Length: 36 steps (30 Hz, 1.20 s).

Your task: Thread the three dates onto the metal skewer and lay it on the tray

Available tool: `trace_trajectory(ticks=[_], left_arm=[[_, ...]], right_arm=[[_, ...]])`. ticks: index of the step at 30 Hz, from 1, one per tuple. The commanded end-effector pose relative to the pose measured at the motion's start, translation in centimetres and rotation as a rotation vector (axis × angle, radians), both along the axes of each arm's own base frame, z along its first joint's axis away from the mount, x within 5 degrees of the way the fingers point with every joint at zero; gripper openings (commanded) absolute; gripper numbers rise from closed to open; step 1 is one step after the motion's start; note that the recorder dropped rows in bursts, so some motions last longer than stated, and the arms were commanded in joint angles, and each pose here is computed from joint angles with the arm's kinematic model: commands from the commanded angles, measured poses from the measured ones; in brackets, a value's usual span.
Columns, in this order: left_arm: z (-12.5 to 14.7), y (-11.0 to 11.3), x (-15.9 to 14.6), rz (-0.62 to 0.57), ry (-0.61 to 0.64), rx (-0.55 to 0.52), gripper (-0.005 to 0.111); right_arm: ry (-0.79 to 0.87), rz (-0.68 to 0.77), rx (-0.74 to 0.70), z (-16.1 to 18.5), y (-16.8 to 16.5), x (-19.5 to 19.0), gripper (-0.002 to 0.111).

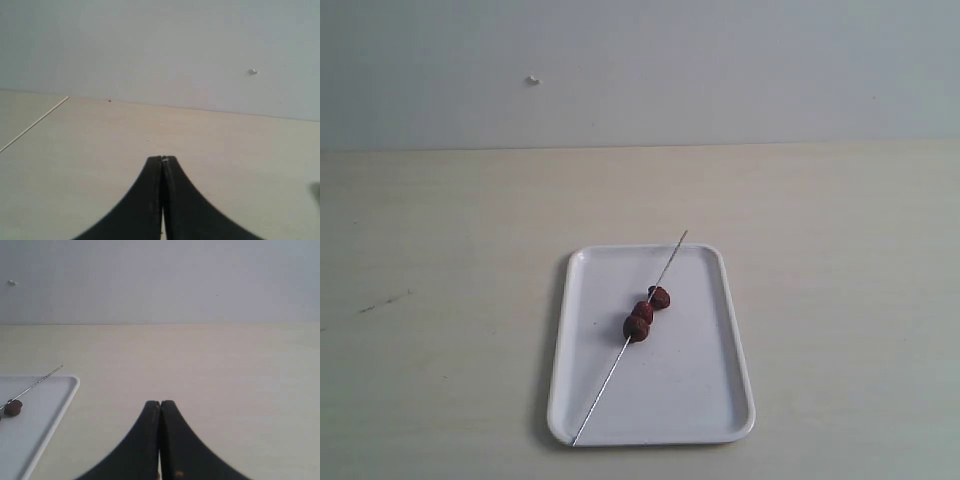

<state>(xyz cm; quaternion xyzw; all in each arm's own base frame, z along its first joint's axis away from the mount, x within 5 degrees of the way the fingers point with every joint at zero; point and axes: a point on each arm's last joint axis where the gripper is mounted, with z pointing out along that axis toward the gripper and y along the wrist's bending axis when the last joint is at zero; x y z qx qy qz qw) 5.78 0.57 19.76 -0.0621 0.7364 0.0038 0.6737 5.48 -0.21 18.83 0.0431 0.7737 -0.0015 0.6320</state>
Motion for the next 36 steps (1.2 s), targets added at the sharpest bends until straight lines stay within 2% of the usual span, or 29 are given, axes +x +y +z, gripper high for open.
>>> trace_trajectory(ticks=[1,36], left_arm=[[0.09,0.00,-0.10,0.002,-0.014,-0.001,0.000],[0.15,0.00,-0.18,0.002,-0.025,0.000,0.000]], right_arm=[[-0.005,-0.007,-0.002,-0.09,-0.04,-0.02,0.000],[-0.005,-0.007,-0.002,-0.09,-0.04,-0.02,0.000]])
